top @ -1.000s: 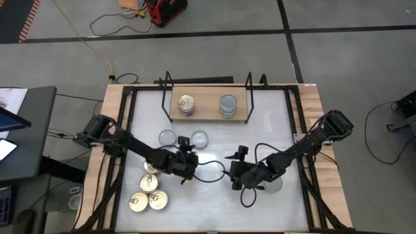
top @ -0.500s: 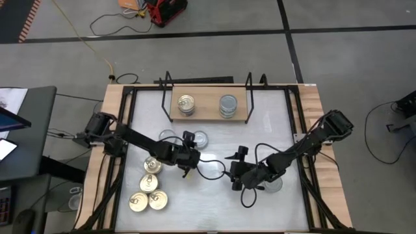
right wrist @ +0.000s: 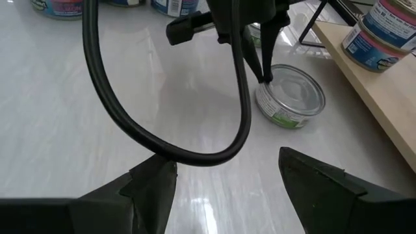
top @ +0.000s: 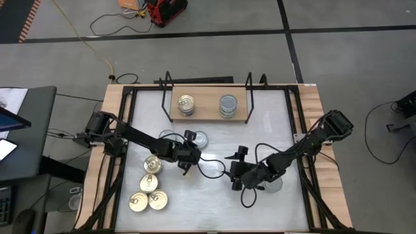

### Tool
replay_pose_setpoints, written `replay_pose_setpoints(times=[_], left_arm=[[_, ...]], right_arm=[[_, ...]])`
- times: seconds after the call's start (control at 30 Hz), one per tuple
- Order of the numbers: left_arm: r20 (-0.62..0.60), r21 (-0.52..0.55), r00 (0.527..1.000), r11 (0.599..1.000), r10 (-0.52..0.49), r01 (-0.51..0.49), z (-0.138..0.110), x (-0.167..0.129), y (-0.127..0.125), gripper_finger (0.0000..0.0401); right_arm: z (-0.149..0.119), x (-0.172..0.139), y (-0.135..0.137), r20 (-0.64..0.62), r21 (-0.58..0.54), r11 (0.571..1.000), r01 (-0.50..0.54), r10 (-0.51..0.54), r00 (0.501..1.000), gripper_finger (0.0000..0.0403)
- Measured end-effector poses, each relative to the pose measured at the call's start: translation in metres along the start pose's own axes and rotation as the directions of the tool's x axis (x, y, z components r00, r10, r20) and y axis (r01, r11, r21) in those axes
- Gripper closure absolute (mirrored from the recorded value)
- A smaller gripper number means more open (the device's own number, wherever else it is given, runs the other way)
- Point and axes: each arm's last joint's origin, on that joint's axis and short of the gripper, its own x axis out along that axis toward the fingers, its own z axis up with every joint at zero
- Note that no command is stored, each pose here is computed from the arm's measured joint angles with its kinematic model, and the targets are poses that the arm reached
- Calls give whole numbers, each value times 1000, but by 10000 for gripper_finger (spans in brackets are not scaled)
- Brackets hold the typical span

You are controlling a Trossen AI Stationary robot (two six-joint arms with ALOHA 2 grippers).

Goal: Stack canned seafood by type on shelf
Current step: Stack the green tuna can on top of the green tuna can on the shelf

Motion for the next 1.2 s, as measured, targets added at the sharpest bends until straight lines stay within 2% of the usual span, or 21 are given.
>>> replay_pose_setpoints(times=[0.43, 0.57, 0.67, 0.83, 0.9, 1.2], left_arm=[[-1, -212, 998, 976, -55, 53, -1, -1, -3, 401], [15, -229, 996, 969, -87, 88, 1, -5, -9, 401], [14, -225, 987, 961, -162, 161, -1, -5, -17, 401], [11, -256, 995, 962, -100, 99, 1, -7, -17, 401], [24, -265, 994, 958, -106, 109, 2, -7, -17, 401], [69, -325, 962, 905, -266, 274, 3, -19, -23, 401]], right_arm=[[1, 0, 0, 8, 7, 1000, 2, -2, 1000, 108], [1, 0, 0, 8, 6, 1000, 1, -1, 1000, 108], [1, 0, 0, 5, 1, 1000, 2, -2, 1000, 108], [1, 0, 0, 9, 4, 1000, 1, -1, 1000, 108], [2, 0, 0, 11, 6, 1000, 0, 0, 1000, 108], [-1, 3, -1, -12, 61, 998, -21, 21, 1000, 108]])
